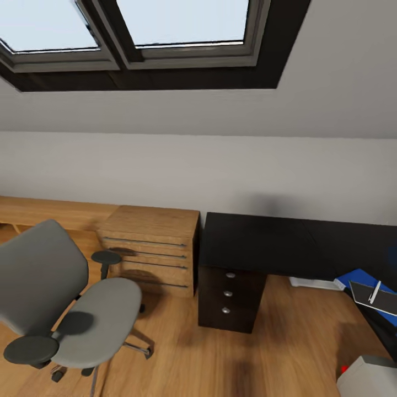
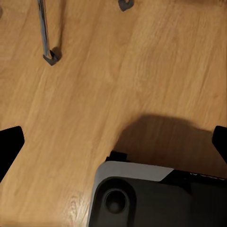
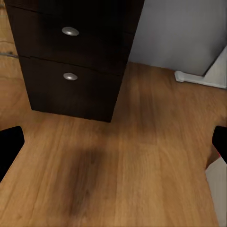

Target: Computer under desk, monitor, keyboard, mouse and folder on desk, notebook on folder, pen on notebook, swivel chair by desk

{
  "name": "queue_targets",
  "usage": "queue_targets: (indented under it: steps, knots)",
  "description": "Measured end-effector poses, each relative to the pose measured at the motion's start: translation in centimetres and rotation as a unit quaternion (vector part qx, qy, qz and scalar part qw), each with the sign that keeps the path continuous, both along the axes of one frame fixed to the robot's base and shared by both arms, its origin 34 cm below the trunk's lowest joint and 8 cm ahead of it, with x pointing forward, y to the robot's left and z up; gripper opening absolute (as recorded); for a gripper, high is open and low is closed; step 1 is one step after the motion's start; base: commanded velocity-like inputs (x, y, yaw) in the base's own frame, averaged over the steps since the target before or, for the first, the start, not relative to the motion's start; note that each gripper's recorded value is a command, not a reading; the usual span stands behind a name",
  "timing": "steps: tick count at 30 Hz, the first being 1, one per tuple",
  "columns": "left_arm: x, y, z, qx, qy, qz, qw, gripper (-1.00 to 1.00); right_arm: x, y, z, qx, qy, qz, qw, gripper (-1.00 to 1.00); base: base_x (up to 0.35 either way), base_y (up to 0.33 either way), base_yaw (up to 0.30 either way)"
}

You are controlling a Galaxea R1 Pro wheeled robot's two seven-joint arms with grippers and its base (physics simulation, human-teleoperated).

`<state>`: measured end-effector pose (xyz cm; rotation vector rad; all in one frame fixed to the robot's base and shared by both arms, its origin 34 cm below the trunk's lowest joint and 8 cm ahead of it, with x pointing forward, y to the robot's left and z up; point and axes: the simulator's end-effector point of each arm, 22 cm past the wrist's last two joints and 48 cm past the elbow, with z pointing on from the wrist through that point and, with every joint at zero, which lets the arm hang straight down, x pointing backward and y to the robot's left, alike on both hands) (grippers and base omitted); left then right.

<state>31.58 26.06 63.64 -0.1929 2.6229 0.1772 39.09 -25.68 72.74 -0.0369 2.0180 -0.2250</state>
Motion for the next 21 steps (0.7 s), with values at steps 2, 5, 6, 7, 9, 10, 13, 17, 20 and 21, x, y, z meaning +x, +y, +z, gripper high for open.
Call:
queue_targets:
  steps: [2,5,6,7,9,10,13,17,20,21]
  knots:
    - [0.2,-0.1,0.1,0.0,-0.002,0.0,1.0,1.0,0.0,-2.3,0.1,-0.016,-0.001,-0.005,0.9999,1.0,0.0,0.0,0.175]
    - [1.2,-0.2,0.5,-0.001,-0.016,0.001,0.9999,1.0,0.2,-3.9,0.3,-0.029,-0.004,-0.001,0.9996,1.0,0.0,0.0,0.172]
    - [1.5,-0.2,0.7,-0.002,-0.02,0.002,0.9998,1.0,0.2,-4.1,0.4,-0.03,-0.004,-0.002,0.9995,1.0,0.0,0.0,0.183]
    - [1.7,-0.2,0.8,-0.002,-0.023,0.003,0.9997,1.0,0.2,-4.4,0.4,-0.031,-0.005,-0.004,0.9995,1.0,0.0,0.0,0.194]
    - [2.0,-0.1,0.9,-0.001,-0.027,0.005,0.9996,1.0,0.3,-4.7,0.5,-0.034,-0.006,-0.006,0.9994,1.0,0.0,0.0,0.208]
    - [2.0,0.0,0.9,-0.001,-0.028,0.006,0.9996,1.0,0.3,-4.8,0.5,-0.034,-0.006,-0.006,0.9994,1.0,0.0,0.0,0.22]
    - [2.2,-0.1,1.0,-0.002,-0.03,0.008,0.9995,1.0,0.3,-5.0,0.6,-0.036,-0.007,-0.008,0.9993,1.0,0.0,0.0,0.23]
    - [2.3,0.0,1.1,-0.002,-0.032,0.01,0.9995,1.0,0.3,-5.0,0.6,-0.036,-0.007,-0.009,0.9993,1.0,0.0,0.0,0.245]
    - [2.3,-0.1,1.1,-0.002,-0.032,0.01,0.9994,1.0,0.3,-5.0,0.7,-0.037,-0.008,-0.009,0.9993,1.0,0.0,0.0,0.251]
    - [2.3,-0.1,1.1,-0.003,-0.032,0.01,0.9994,1.0,0.4,-5.0,0.7,-0.036,-0.009,-0.009,0.9993,1.0,0.0,0.0,0.258]
